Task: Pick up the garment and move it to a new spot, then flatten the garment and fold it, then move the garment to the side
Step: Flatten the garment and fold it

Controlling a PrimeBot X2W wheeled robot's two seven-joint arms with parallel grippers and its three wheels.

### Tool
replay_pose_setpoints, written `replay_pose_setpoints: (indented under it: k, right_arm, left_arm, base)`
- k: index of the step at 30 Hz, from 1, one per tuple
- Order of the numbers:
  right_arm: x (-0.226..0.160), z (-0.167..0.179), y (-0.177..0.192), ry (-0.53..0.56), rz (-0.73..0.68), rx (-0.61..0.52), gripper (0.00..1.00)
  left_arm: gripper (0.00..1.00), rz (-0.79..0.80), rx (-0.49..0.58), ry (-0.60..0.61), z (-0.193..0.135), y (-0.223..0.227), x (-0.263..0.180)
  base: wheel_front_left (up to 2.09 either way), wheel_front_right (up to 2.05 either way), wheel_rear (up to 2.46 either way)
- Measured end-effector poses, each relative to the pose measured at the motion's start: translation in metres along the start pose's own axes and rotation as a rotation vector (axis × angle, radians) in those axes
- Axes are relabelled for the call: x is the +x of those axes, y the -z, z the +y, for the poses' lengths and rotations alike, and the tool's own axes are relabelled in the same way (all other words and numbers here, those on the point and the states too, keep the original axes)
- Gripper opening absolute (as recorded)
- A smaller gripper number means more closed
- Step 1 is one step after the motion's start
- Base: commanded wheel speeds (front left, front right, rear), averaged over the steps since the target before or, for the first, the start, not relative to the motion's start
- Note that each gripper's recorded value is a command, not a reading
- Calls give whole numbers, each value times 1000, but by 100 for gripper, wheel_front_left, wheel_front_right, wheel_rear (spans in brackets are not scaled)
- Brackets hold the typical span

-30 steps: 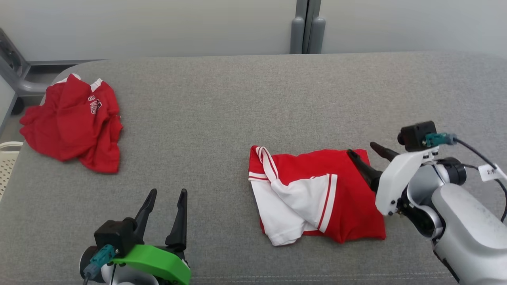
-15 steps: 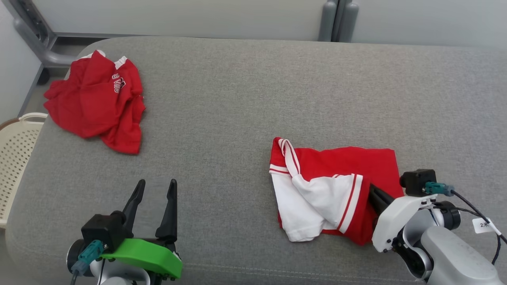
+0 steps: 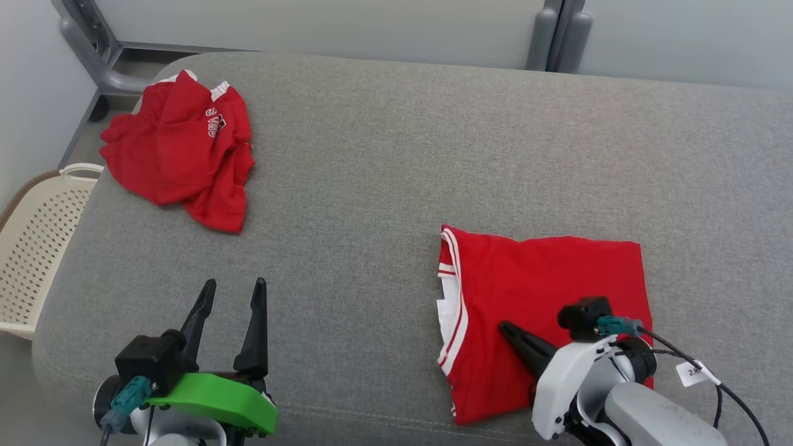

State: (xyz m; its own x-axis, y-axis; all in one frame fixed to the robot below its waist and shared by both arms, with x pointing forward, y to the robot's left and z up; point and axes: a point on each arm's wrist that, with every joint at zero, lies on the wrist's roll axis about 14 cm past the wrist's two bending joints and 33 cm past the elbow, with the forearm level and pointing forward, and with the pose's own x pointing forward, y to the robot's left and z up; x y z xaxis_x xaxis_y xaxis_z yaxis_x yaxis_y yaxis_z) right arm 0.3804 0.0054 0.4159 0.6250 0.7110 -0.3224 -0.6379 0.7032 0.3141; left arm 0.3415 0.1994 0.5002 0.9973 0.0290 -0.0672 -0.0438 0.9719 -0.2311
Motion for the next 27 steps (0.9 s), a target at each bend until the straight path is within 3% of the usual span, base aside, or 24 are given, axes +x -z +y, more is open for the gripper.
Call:
replay_pose_setpoints:
  k: [4,9,15,18,19,27]
  right_arm:
    - [1,17,5,-60,19,-96,0]
    - [0,18,-9,-65,-31,-124,0]
    - [-15,-17,-44,28,-108,-127,0]
    - [-30,-42,-52,93,-94,-134,86]
    - [-36,-52,-52,118,-80,-137,100]
    - [-74,-105,-59,254,-6,-99,100]
  left_arm:
    - [100,-3,-1,2,-1,-1,-1]
    - [100,2,-4,19,-6,1,-2]
    - [100,3,-3,57,-18,1,0]
    - [100,6,-5,78,-25,1,1]
    - [100,9,-5,86,-27,2,2]
    - [100,15,-6,118,-38,3,5]
  base:
    - [0,0,0]
    - [0,0,0]
    - [0,0,0]
    - [0,0,0]
    - [0,0,0]
    - [0,0,0]
